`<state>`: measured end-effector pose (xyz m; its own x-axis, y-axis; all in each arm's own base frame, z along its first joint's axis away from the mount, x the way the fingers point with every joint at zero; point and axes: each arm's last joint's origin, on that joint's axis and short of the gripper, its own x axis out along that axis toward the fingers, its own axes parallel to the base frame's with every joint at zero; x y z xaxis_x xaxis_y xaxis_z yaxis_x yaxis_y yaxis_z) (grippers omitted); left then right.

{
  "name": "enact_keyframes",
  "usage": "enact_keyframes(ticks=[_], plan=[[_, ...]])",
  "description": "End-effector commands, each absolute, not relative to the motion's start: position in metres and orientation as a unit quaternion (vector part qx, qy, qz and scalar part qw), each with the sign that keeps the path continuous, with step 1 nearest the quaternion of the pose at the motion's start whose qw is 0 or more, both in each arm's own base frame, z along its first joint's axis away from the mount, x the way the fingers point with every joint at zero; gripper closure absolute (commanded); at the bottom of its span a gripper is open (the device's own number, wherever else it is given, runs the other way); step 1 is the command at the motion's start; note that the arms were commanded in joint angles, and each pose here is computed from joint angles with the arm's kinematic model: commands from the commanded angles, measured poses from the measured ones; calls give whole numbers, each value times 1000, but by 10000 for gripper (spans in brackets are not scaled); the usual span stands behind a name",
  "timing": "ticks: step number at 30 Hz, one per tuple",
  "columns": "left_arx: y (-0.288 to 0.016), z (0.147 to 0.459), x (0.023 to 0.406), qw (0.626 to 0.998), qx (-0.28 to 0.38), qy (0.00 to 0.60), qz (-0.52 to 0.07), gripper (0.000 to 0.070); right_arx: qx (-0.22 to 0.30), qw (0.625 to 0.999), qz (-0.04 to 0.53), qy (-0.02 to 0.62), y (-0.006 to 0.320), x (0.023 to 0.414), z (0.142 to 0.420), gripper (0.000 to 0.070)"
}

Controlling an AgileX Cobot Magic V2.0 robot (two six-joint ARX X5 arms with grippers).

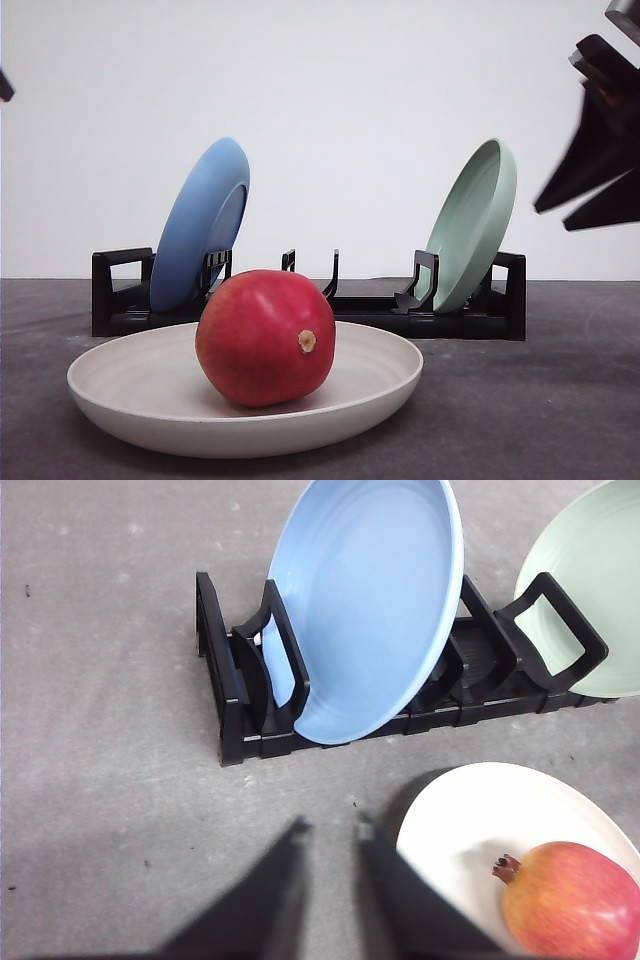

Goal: Place pomegranate in white plate

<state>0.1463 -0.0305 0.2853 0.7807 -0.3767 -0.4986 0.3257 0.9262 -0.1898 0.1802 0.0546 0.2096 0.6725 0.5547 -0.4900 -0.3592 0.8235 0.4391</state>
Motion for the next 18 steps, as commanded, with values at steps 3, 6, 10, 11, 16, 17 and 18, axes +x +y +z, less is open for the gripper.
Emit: enact_keyframes(ticks=[3, 6, 10, 11, 16, 17, 18], plan=[[-30, 286, 145, 941, -47, 279, -186, 700, 159, 900, 256, 315, 56, 181, 210, 686], [-30, 286, 144, 940, -47, 284, -186, 700, 159, 900, 255, 315, 56, 181, 210, 686], [-30, 286, 144, 941, -46, 279, -186, 700, 159, 901, 254, 314, 56, 181, 210, 686], [-30, 286, 144, 941, -46, 279, -186, 700, 159, 901, 255, 314, 56, 181, 210, 686], [-30, 286, 144, 941, -46, 279, -186, 700, 159, 901, 254, 314, 56, 181, 210, 686], [-30, 286, 144, 941, -46, 279, -186, 700, 159, 901, 255, 314, 56, 181, 210, 686], [-30, 286, 144, 941, -46, 279, -186, 700, 159, 901, 255, 314, 56, 181, 210, 686]])
